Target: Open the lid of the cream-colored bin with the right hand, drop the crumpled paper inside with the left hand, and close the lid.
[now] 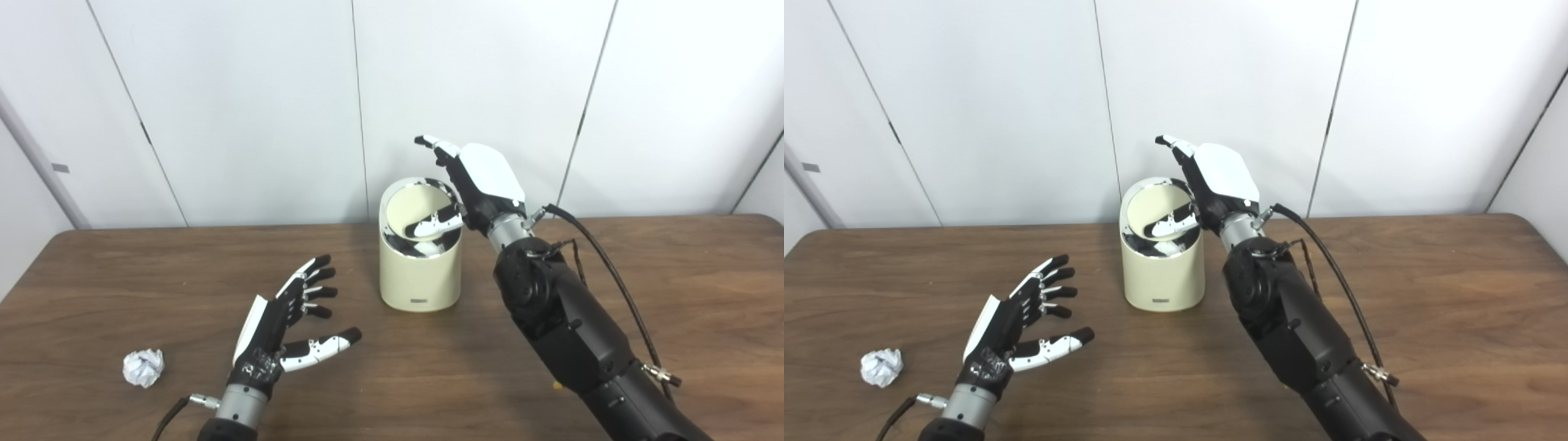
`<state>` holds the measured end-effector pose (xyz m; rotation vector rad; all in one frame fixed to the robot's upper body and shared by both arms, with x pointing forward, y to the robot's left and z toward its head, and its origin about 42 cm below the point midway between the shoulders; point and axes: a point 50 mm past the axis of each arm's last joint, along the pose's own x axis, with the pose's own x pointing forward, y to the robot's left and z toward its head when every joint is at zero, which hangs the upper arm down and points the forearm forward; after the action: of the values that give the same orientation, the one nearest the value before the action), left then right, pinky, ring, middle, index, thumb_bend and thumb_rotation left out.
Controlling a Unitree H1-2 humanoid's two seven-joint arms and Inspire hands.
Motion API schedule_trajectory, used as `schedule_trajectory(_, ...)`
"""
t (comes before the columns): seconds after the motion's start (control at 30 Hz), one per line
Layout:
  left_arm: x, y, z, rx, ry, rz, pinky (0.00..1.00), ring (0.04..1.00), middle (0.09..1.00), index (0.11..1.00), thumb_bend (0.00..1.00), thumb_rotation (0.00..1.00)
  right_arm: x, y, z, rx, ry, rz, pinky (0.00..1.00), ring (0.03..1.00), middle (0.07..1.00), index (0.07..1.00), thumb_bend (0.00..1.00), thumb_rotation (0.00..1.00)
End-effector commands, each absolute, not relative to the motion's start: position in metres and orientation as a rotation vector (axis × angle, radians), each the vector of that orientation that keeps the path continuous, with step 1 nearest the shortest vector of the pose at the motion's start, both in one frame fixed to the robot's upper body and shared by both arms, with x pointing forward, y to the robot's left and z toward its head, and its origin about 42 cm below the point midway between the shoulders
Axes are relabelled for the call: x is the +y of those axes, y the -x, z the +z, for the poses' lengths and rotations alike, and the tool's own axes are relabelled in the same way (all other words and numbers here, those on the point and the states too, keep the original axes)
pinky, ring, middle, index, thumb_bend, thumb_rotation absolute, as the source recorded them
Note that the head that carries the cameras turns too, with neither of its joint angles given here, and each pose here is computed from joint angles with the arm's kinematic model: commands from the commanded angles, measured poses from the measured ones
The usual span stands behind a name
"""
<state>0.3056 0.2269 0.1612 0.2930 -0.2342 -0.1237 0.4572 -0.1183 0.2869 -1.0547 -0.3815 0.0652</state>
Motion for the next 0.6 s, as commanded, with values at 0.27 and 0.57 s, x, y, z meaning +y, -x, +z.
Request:
schedule_trajectory(0.27, 0.227, -0.316, 0.176, -0.300, -0.288, -0.120, 0.65, 0.774, 0.865, 0.913, 0.77, 0.14, -0.143, -0.464, 0.304, -0.351, 0.840, 0.006, 0.73, 0.859, 0.903, 0.892, 0.71, 0.40)
schedule_trajectory(0.57, 0.226, -0.319, 0.179, -0.312, -0.297, -0.128, 0.64, 0.773, 0.868, 0.915, 0.76, 0.14, -0.162, -0.454, 0.328, -0.374, 0.825, -0.021, 0.74, 0.868, 0.904, 0.883, 0.66, 0.52)
